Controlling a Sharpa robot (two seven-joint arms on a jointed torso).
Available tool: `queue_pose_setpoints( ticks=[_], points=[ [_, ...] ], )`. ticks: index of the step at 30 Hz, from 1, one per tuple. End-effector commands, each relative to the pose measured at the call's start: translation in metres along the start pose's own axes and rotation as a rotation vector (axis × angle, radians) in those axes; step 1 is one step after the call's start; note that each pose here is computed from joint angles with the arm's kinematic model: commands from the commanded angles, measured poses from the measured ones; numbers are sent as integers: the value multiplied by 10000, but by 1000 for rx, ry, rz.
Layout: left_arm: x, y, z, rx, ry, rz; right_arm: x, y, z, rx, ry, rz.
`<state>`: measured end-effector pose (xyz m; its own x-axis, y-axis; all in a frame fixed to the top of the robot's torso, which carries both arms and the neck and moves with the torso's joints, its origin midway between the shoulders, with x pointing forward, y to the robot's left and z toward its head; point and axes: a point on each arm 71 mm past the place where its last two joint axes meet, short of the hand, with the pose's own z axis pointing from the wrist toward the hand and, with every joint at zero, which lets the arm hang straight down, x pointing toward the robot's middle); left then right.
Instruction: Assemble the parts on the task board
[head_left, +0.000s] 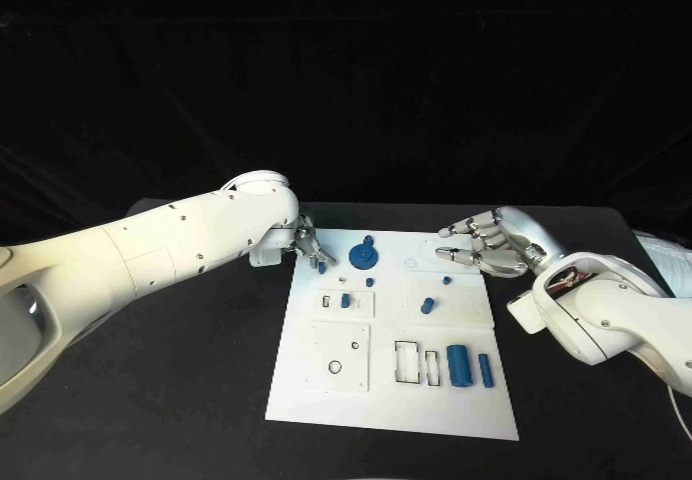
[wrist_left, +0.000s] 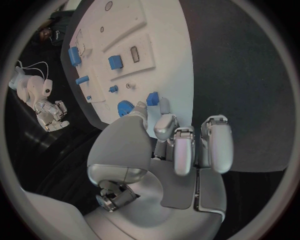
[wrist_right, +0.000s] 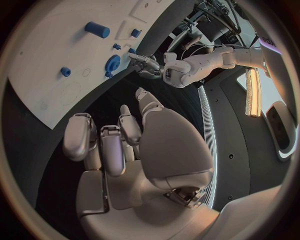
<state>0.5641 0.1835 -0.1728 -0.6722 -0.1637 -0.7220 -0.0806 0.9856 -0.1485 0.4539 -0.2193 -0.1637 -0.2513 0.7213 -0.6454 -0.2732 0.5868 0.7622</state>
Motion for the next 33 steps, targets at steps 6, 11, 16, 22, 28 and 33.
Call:
queue_pose_setpoints(
  ticks=[6, 11, 16, 22, 28, 33],
  points=[
    [38, -39, -12, 14, 26, 7, 20, 4, 5, -6, 16, -3],
    [37, -20, -12, 10, 21, 0, 20, 2, 6, -5, 17, -3],
    [39, -7, -13, 10, 21, -9, 26, 1, 11, -5, 18, -2],
    [47, -18, -17, 14, 22, -12, 38, -1, 17, -4, 21, -2],
    [47, -17, -19, 12, 20, -21, 46, -5, 18, -3, 24, -1],
    [48, -10, -16, 16, 23, -39, 47, -9, 19, -1, 25, -1]
  ],
)
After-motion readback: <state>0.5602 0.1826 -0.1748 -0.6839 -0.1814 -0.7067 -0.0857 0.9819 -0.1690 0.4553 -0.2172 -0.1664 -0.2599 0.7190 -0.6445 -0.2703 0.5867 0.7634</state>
